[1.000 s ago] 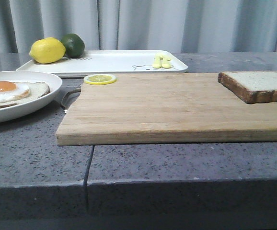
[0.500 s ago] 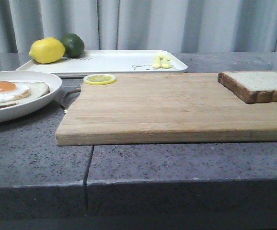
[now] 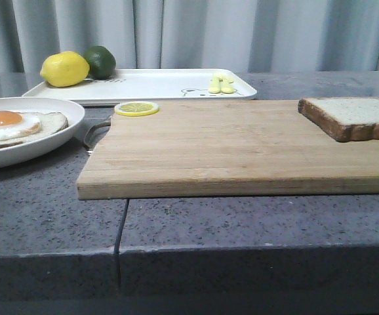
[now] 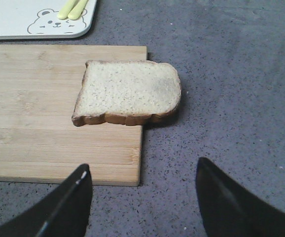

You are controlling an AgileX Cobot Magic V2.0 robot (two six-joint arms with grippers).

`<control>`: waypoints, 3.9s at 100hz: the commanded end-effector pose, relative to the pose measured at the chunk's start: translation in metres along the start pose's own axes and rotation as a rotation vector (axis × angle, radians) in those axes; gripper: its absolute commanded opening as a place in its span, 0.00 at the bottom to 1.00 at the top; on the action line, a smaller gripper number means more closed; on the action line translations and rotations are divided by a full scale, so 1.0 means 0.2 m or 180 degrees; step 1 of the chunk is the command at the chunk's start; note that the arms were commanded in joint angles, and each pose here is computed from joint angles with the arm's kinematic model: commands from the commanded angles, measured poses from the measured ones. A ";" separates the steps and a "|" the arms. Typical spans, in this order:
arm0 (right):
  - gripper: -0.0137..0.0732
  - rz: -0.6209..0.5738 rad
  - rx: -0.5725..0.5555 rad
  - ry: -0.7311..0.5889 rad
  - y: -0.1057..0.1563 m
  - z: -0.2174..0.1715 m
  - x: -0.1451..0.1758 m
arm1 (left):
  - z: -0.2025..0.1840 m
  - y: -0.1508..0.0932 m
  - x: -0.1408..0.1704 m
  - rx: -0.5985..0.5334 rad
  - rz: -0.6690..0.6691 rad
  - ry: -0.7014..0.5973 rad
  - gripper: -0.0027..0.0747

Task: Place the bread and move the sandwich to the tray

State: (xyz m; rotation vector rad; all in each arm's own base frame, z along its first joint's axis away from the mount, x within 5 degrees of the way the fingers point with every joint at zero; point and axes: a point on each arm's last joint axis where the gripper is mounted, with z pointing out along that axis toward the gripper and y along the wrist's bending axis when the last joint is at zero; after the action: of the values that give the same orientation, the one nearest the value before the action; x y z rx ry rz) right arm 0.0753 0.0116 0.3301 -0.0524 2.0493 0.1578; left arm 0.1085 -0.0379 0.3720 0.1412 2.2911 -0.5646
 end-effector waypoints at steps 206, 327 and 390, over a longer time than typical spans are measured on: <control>0.70 0.0796 -0.0021 -0.0478 -0.15 0.38 -0.24 | -0.03 -0.03 -0.06 0.0097 -0.0028 -0.0256 0.83; 0.70 0.1375 -0.0177 0.0247 -0.38 0.93 -0.08 | -0.03 -0.03 -0.06 0.0097 -0.0028 -0.0256 0.83; 0.70 0.1506 -0.0251 0.0226 -0.38 0.96 -0.08 | -0.03 -0.03 -0.06 0.0097 -0.0028 -0.0256 0.83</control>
State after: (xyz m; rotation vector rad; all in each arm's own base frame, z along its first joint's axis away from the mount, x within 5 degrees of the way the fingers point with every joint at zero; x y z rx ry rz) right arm 0.2538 -0.0388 0.2364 0.4019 2.1459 0.4988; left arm 0.1085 -0.0379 0.3720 0.1419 2.2910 -0.5643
